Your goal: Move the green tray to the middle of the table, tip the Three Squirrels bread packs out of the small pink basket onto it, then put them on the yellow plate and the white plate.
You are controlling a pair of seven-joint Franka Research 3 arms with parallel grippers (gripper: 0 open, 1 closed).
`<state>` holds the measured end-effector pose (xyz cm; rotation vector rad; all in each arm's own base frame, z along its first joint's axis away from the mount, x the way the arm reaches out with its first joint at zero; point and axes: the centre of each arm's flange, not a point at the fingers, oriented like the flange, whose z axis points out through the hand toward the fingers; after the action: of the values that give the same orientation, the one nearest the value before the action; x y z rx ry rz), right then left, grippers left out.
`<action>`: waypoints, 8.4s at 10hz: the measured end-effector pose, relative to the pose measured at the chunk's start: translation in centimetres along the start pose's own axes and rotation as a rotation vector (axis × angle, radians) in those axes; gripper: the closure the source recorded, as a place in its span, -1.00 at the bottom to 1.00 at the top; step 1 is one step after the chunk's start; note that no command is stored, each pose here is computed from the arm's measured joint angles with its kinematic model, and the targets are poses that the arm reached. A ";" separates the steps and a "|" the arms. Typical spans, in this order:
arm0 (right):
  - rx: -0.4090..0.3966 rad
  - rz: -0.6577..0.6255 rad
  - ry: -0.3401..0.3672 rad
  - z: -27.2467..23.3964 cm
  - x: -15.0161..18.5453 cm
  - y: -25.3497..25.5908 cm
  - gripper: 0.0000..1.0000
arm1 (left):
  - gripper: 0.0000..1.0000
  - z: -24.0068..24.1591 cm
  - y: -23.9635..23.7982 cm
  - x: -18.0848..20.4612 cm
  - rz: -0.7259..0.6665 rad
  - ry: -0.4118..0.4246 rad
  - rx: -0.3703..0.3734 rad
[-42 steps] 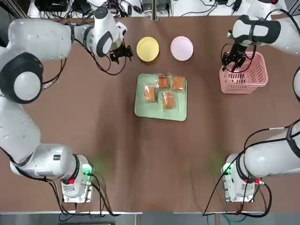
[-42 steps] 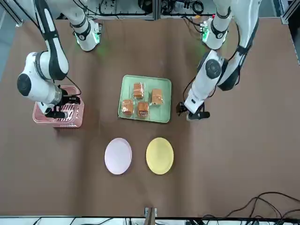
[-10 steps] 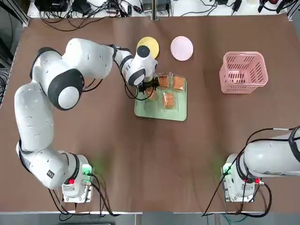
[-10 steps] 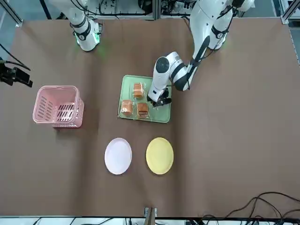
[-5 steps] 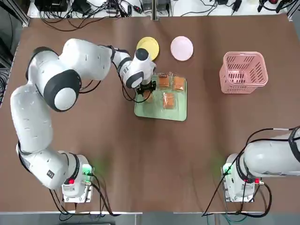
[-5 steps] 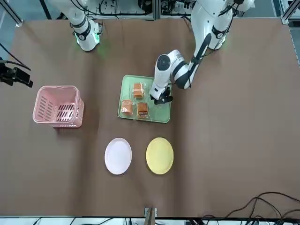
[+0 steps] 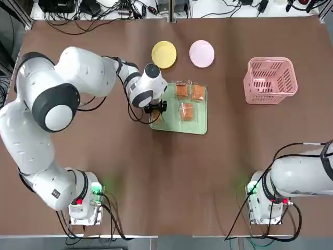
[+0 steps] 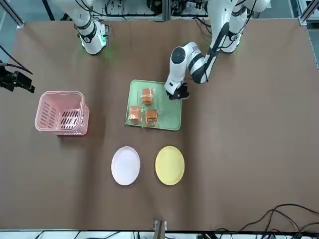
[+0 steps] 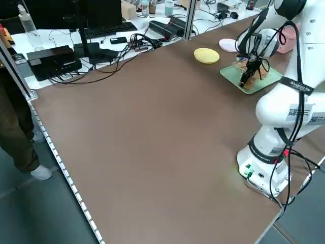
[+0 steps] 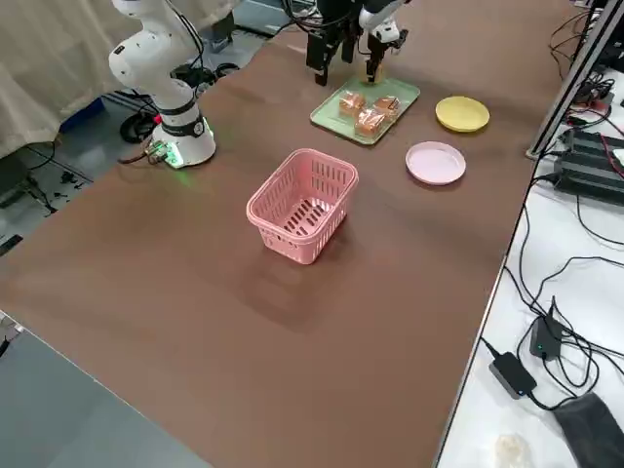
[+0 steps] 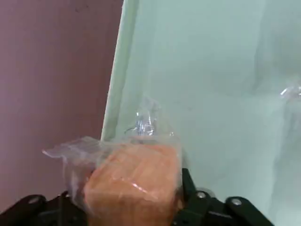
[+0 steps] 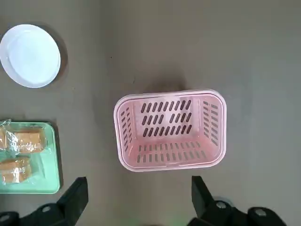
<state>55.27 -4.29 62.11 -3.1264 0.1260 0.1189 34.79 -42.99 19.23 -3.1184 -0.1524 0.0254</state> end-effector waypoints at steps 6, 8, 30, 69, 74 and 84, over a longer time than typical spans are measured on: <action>-0.001 0.008 -0.030 0.0 -0.5 0.1 -0.95 | -1.00 -1.3 1.0 1.2 -0.009 0.028 -0.044; -0.001 0.010 -0.029 0.0 -0.5 0.0 -0.95 | -1.00 -1.5 1.3 1.6 -0.013 0.033 -0.052; 0.001 0.038 -0.017 -0.1 -0.3 1.0 -0.95 | -1.00 -5.0 13.5 11.2 -0.145 0.123 -0.142; 0.001 0.037 -0.019 -0.1 -0.4 0.9 -0.95 | -1.00 -3.0 1.3 13.5 -0.009 0.054 0.044; 0.001 0.037 -0.020 -0.1 -0.4 0.9 -0.95 | -1.00 -8.1 6.1 8.5 0.014 -0.040 0.001; 0.001 0.040 -0.022 0.0 -0.4 1.0 -0.95 | -1.00 -2.4 11.3 2.3 0.062 -0.144 0.058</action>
<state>54.80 -5.28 62.17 -3.1218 0.1876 0.1530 38.18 -54.01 21.38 -3.0611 -0.0557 0.2509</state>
